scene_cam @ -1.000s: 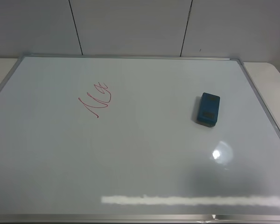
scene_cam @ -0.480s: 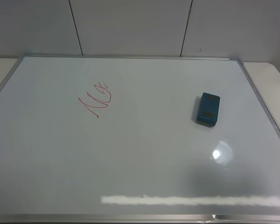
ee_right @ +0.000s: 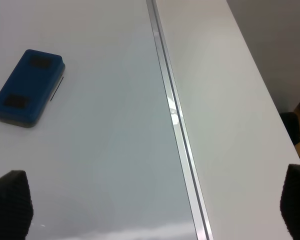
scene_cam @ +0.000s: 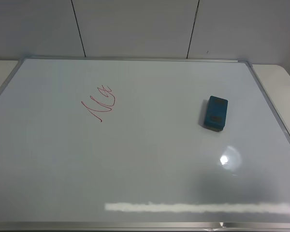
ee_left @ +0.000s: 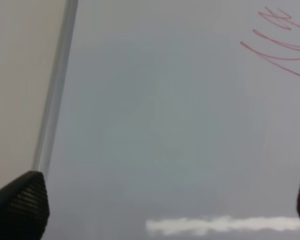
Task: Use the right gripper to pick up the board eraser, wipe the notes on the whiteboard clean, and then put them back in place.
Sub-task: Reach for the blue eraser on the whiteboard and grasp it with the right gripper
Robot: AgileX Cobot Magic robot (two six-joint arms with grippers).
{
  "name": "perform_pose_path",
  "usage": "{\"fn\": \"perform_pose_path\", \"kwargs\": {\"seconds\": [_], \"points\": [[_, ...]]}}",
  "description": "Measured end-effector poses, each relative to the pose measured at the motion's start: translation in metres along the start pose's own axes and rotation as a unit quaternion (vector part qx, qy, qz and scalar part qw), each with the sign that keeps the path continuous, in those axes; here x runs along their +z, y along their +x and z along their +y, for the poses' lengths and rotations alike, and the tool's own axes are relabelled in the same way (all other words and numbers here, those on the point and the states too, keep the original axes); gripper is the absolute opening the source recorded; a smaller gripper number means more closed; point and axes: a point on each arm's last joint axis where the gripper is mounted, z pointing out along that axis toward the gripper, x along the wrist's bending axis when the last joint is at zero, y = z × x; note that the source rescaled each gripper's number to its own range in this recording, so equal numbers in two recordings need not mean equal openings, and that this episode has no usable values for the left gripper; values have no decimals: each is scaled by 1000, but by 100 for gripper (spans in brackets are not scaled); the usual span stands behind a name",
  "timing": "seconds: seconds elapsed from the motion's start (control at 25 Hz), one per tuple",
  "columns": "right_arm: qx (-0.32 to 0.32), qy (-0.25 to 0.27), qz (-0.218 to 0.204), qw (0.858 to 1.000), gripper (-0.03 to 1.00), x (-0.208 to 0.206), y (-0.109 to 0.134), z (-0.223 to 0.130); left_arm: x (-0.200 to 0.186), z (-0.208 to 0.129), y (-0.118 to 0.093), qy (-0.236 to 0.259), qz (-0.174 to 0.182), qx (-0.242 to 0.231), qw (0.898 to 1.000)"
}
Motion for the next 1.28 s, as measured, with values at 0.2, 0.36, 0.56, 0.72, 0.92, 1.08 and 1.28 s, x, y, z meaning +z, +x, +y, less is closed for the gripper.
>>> {"fn": "perform_pose_path", "kwargs": {"seconds": [0.2,0.36,0.56,0.72,0.92,1.08,1.28], "points": [[0,0,0,1000,100,0,0,0,0,0,0,0,0,0,1000],[0,0,0,1000,100,0,0,0,0,0,0,0,0,0,1000],[0,0,0,1000,100,0,0,0,0,0,0,0,0,0,1000],[0,0,0,1000,100,0,0,0,0,0,0,0,0,0,1000],[3,0,-1,1000,100,0,0,0,0,0,0,0,0,0,1000],[6,0,-2,1000,100,0,0,0,0,0,0,0,0,0,1000],[6,0,-2,1000,100,0,0,0,0,0,0,0,0,0,1000]]}}
